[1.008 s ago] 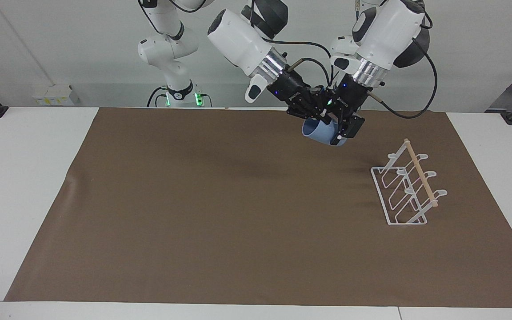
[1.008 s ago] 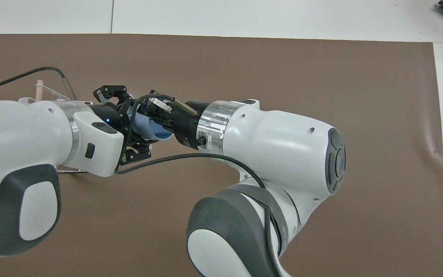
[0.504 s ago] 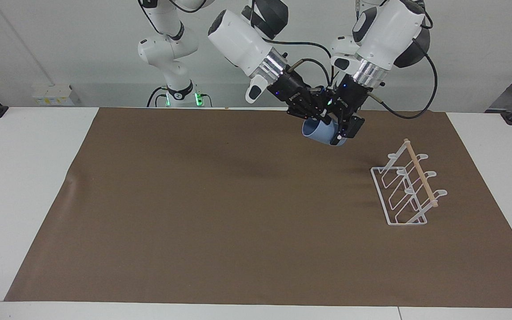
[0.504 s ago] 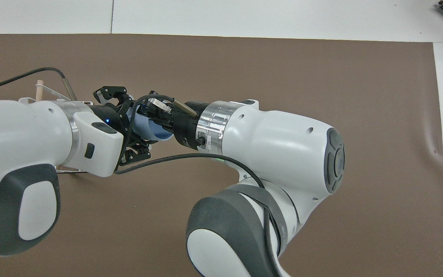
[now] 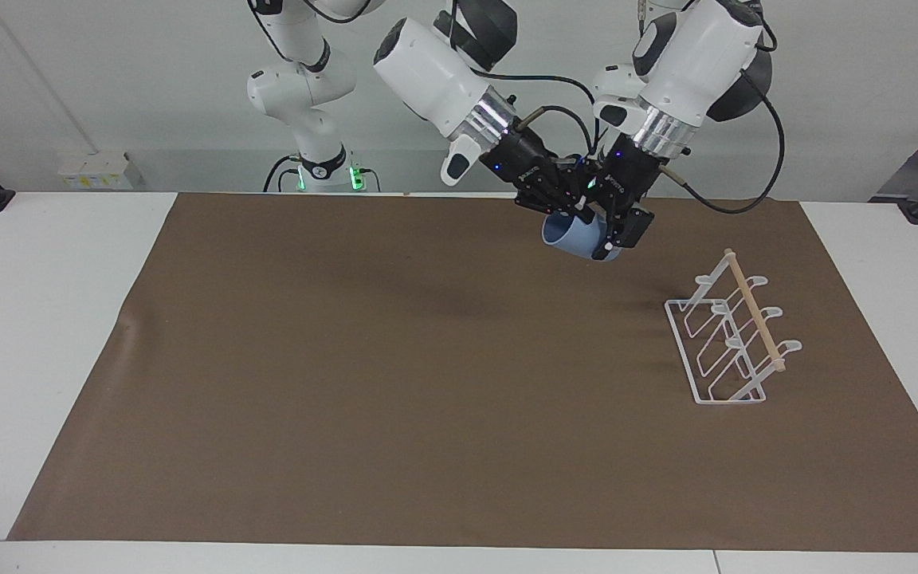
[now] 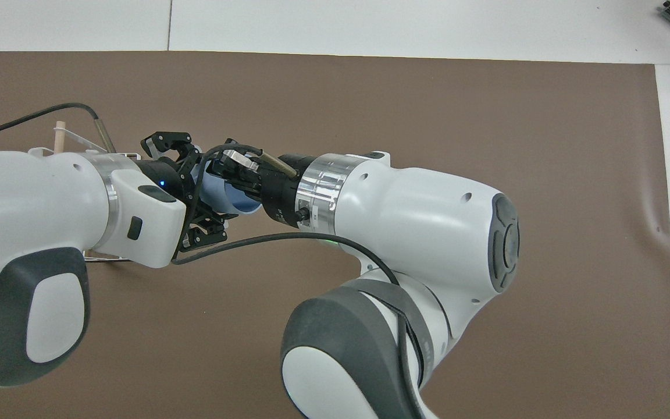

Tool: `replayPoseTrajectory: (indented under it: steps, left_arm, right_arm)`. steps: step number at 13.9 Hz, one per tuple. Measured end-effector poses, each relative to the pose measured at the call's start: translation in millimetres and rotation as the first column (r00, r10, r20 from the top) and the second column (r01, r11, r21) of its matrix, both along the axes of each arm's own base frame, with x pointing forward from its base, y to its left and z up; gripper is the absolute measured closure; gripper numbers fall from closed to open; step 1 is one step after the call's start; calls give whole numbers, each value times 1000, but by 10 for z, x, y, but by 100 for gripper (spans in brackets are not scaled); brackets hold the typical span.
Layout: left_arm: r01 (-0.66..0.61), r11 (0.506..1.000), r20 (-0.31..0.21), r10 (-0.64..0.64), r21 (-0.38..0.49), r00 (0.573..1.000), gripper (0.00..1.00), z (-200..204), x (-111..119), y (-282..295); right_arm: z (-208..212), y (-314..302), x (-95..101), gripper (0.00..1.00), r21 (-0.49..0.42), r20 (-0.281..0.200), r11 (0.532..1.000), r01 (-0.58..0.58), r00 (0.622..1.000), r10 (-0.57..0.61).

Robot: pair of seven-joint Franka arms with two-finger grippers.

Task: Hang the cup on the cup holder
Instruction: 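Close the left gripper on the blue cup held by the right gripper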

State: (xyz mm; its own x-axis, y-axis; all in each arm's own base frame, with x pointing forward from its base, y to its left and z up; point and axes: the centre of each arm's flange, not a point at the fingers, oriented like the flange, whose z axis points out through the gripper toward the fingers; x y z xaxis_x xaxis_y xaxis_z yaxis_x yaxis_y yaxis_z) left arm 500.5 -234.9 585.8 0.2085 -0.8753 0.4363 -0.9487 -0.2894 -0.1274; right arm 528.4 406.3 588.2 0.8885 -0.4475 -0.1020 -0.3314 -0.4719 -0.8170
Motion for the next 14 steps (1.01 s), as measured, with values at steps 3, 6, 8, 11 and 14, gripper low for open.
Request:
replayPoseTrajectory:
  steps: [3,6,8,11,14]
  left_arm:
    - [-7,1000,-18,7,1,1000,16,-14,-11,2]
    - [-11,1000,-36,11,4,999,20,-33,-22,1]
    - [-12,1000,-39,12,4,999,20,-36,-24,1]
    - [-14,1000,-41,14,5,999,20,-38,-23,8]
    - [-16,1000,-54,16,8,998,20,-52,-20,37]
  right_arm:
    - [2,-2,5,90,1,3,1000,3,1000,-3]
    - [12,-8,10,77,3,7,1000,7,1000,-7]
    - [12,-9,10,65,3,7,1000,7,1000,-7]
    - [3,-8,11,53,3,5,1000,7,1000,-7]
    - [-8,-8,14,41,-1,9,1000,4,1000,-4]
